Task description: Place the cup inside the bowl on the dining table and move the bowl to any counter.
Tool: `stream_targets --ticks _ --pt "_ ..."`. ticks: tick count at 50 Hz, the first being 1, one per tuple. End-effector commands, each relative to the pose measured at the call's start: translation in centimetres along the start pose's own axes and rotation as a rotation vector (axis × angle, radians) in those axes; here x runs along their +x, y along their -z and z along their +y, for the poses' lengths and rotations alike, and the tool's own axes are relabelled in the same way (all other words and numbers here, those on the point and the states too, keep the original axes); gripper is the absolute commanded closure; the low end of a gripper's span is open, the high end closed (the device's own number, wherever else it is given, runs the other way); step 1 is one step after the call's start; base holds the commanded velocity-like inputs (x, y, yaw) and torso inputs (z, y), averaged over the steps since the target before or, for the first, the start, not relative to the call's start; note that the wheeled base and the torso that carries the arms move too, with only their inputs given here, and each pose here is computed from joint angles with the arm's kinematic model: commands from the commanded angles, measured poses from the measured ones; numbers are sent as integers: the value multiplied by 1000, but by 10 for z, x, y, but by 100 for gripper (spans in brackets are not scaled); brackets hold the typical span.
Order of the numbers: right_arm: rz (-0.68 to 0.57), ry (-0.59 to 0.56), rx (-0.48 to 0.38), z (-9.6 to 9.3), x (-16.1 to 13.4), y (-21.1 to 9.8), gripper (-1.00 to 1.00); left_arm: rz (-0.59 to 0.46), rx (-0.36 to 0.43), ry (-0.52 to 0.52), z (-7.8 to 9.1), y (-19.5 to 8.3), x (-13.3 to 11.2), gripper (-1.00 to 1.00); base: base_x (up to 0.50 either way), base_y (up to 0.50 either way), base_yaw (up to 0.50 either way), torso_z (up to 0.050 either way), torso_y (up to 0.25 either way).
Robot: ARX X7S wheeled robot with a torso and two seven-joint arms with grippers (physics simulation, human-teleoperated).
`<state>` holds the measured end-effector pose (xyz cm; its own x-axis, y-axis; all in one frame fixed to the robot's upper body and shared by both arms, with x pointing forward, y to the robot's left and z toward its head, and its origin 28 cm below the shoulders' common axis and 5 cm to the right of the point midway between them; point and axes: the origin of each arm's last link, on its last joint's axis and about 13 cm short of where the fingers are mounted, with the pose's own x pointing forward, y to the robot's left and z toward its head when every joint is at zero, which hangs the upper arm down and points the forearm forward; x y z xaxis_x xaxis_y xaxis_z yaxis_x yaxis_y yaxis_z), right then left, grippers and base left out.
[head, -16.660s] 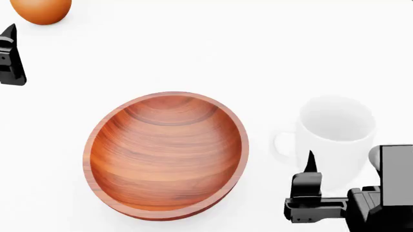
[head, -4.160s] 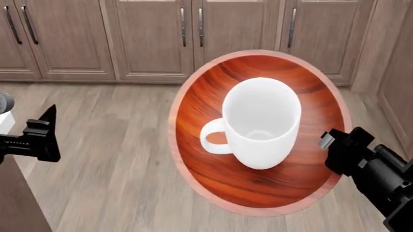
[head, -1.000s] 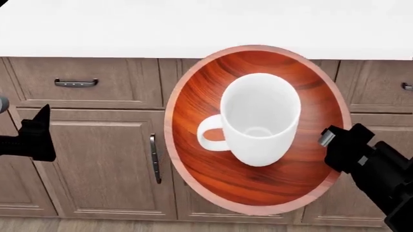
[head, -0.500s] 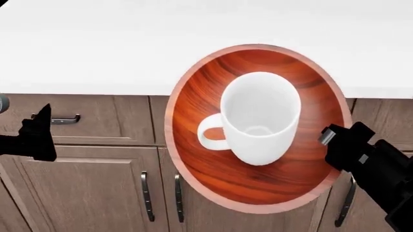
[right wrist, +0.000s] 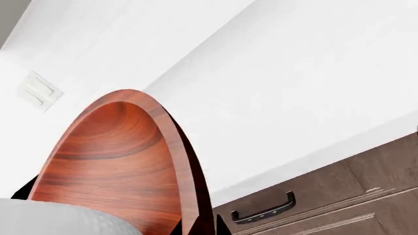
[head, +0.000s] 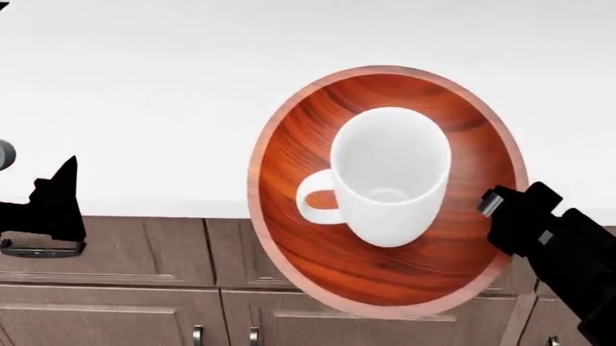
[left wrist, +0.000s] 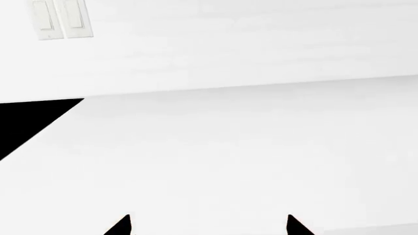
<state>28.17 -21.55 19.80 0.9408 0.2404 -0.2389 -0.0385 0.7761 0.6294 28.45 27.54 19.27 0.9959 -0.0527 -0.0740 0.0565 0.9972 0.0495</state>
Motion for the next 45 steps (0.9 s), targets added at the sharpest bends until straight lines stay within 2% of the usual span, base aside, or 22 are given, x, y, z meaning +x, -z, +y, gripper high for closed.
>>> stream_targets --ticks 1,45 --pt "-32 -34 12 2 -2 -5 100 -23 -10 -2 2 0 1 -100 500 0 0 0 0" --pt "-21 -36 29 0 0 1 100 -21 -10 -4 1 2 1 -100 431 0 0 0 2"
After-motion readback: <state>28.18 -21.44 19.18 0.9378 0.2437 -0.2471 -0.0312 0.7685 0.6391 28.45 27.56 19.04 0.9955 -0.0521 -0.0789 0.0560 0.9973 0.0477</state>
